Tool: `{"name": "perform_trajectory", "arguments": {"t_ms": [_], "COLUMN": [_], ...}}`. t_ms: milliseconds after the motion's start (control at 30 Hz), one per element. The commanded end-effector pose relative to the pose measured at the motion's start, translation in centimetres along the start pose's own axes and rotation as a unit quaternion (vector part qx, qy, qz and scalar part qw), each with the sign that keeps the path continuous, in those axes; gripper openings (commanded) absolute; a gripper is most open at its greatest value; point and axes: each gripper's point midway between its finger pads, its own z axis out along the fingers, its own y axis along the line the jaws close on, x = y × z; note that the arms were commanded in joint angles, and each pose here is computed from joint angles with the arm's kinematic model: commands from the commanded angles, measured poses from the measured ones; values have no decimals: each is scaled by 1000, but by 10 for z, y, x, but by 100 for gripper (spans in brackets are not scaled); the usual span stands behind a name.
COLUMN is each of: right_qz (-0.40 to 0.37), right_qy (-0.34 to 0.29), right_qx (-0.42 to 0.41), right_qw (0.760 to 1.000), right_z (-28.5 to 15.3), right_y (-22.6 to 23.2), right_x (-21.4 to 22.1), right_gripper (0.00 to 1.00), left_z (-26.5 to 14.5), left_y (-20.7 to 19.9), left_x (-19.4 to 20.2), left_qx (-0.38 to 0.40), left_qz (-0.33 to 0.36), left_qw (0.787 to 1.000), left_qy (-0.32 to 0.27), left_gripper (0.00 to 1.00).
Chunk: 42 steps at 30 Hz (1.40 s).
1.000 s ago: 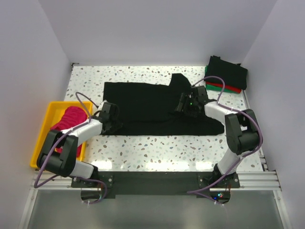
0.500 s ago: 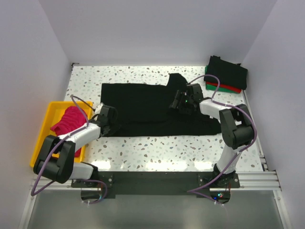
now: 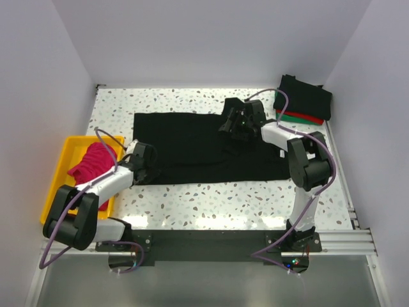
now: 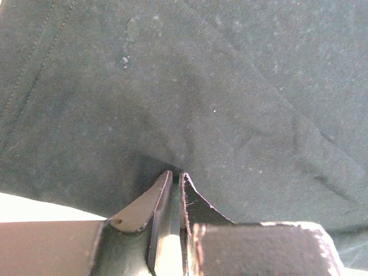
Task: Fold and stack the t-shirts
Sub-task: Fold the tshirt
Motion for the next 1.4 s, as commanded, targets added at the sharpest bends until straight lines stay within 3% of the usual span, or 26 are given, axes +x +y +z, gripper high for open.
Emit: {"name": "perform_trajectory", "arguments": {"t_ms": [0,133,333,733,1367], "right_qz": [-13,-21,17,72,89], "right_qy": [-33,-68,-60,-19,-35], "right_qx": [-13,23,34,-14,-35], "right_qw": [999,997,997,997,995], "right_z": [-20,-56,-74,-52,-36], "right_y": [23,13,-17,-20,-12], "right_x": [-23,-25,16,51,41], "right_gripper": [74,74,77,80,79], "left_z": [-5,-6,-8,-13,-15], "left_y": [7,4,2,-4,-1], "left_x": [-8,-9,-9,-14,-17], "left_qx": [-11,-7,0,12,10], "left_qz": [11,14,12,12,10], "left_qw": [1000,1000,1000,1000,1000], "left_qy": [-13,-13,-11,-18,-21], "left_gripper": [14,15,15,15,15]}}
